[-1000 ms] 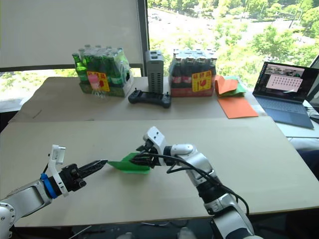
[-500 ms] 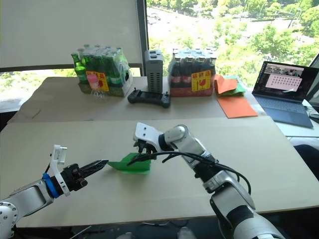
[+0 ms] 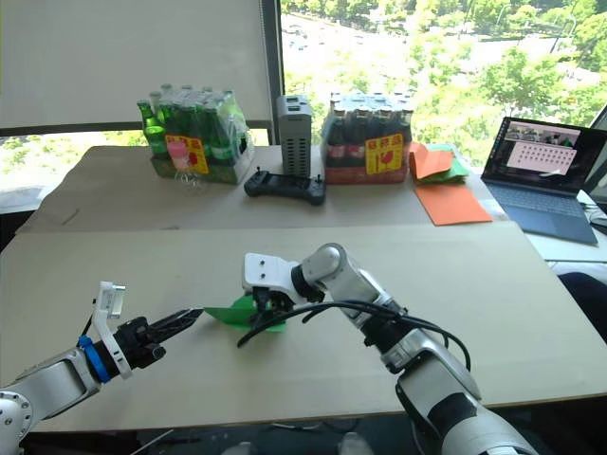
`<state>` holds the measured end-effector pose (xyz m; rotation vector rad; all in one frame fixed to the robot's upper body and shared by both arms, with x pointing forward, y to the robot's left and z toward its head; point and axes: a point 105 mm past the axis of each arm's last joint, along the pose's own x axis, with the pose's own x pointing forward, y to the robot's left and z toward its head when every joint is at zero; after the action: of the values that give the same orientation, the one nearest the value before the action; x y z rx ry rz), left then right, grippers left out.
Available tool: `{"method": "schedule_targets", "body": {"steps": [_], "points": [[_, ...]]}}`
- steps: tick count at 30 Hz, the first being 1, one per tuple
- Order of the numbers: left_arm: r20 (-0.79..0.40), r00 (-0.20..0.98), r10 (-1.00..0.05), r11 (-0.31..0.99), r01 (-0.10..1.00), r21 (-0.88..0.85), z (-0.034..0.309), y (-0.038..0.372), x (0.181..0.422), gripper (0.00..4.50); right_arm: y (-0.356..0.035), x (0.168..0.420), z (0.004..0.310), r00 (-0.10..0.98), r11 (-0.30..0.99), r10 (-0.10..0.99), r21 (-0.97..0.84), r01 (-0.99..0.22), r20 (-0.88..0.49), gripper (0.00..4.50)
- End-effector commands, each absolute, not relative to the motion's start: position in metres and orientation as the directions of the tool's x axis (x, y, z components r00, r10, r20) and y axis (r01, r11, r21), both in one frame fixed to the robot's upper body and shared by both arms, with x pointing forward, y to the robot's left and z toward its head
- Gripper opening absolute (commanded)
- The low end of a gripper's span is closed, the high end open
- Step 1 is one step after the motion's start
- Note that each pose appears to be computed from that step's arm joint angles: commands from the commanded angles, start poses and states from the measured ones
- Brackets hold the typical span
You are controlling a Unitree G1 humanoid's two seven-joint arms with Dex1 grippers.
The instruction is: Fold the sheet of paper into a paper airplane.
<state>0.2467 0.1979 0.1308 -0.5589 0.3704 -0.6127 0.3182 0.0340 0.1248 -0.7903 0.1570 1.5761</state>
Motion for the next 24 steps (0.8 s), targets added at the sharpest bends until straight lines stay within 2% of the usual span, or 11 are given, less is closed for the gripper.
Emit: {"method": "schedule_targets", "body": {"steps": [1,4,5,7,12,13,24], "points": [[-0.114,0.767,-0.631,0.674,0.470,-0.570,0.143,0.195,0.246,0.00,0.037,0.317,0.130,0.047,-0.193,0.830,-0.366,-0.910,-0.555,2.95],[-0.115,0.769,-0.630,0.676,0.469,-0.568,0.143,0.195,0.246,0.00,0.037,0.321,0.125,0.066,-0.164,0.825,-0.350,-0.922,-0.561,2.95],[-0.114,0.769,-0.629,0.676,0.468,-0.569,0.143,0.195,0.246,0.00,0.038,0.322,0.125,0.067,-0.152,0.827,-0.336,-0.929,-0.558,2.44],[-0.115,0.769,-0.628,0.677,0.467,-0.569,0.143,0.195,0.245,0.00,0.039,0.323,0.125,0.067,-0.134,0.829,-0.314,-0.940,-0.555,1.95],[-0.114,0.772,-0.626,0.676,0.464,-0.573,0.143,0.195,0.244,0.00,0.040,0.326,0.125,0.072,-0.136,0.820,-0.316,-0.939,-0.568,0.17],[-0.114,0.772,-0.626,0.676,0.464,-0.573,0.143,0.195,0.244,0.00,0.041,0.326,0.124,0.071,-0.140,0.817,-0.316,-0.938,-0.572,0.04],[-0.112,0.777,-0.619,0.679,0.458,-0.573,0.142,0.194,0.243,0.00,0.039,0.328,0.118,0.084,-0.142,0.807,-0.330,-0.933,-0.585,0.04]]}}
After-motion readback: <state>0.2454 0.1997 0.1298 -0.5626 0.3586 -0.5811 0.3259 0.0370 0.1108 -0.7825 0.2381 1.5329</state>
